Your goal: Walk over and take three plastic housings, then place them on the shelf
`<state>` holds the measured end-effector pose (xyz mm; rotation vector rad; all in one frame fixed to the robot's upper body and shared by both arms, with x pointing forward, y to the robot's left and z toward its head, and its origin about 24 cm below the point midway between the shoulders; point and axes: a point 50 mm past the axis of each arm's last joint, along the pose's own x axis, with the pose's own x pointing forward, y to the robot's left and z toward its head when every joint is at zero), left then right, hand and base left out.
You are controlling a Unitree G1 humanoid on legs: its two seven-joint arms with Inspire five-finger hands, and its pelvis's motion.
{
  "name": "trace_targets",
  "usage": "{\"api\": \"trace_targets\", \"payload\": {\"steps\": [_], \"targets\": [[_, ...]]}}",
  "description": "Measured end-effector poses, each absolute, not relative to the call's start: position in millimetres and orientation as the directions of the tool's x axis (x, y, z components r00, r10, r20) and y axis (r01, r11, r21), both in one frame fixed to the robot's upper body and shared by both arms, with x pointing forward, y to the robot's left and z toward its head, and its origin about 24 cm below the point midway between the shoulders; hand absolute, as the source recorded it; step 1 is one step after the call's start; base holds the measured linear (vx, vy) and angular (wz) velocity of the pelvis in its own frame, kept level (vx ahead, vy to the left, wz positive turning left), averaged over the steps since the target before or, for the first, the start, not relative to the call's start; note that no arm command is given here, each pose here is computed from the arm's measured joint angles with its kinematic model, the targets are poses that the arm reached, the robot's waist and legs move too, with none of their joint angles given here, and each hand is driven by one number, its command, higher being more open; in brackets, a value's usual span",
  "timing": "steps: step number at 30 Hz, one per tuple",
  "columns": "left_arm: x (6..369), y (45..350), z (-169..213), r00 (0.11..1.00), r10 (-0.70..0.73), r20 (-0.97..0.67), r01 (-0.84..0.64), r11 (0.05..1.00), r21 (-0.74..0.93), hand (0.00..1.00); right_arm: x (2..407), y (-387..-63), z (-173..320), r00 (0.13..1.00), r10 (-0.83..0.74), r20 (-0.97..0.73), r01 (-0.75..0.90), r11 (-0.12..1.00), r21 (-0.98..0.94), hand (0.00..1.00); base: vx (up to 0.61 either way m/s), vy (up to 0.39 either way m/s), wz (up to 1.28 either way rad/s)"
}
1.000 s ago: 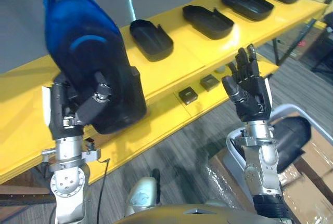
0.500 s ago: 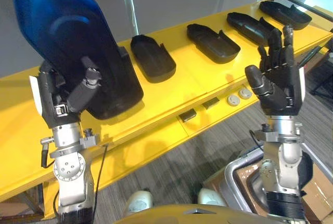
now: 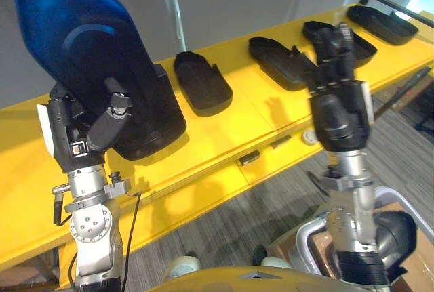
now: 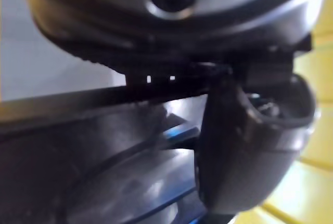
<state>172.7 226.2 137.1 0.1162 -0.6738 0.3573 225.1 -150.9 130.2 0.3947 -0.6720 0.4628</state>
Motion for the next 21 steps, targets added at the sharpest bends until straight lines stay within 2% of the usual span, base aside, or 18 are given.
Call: {"api": "trace_targets", "payload": {"steps": [4, 7, 11, 17, 21], "targets": [[176, 211, 149, 0.718, 0.151, 0.68, -0.216, 0.976, 0.011, 0.0, 231, -159, 133, 0.745, 0.246, 0.62, -0.426, 0.891, 0.159, 1.0, -0.03, 0.021, 2.11], [179, 206, 152, 0.707, 0.126, 0.696, -0.135, 0.99, -0.042, 0.0, 239, -170, 135, 0.765, 0.235, 0.6, -0.372, 0.921, 0.114, 1.0, -0.02, 0.211, 0.96], [181, 205, 151, 0.718, 0.12, 0.685, -0.113, 0.992, -0.056, 0.0, 241, -171, 121, 0.801, 0.211, 0.559, -0.351, 0.924, 0.153, 1.0, 0.01, 0.202, -0.28], [185, 204, 130, 0.816, 0.093, 0.571, -0.112, 0.994, -0.002, 0.0, 240, -174, 125, 0.769, 0.253, 0.588, -0.404, 0.904, 0.14, 1.0, -0.02, 0.109, -0.84], [189, 204, 121, 0.861, 0.093, 0.501, -0.121, 0.992, 0.024, 0.0, 238, -174, 123, 0.777, 0.246, 0.579, -0.39, 0.91, 0.137, 1.0, 0.02, 0.094, -0.27]]}}
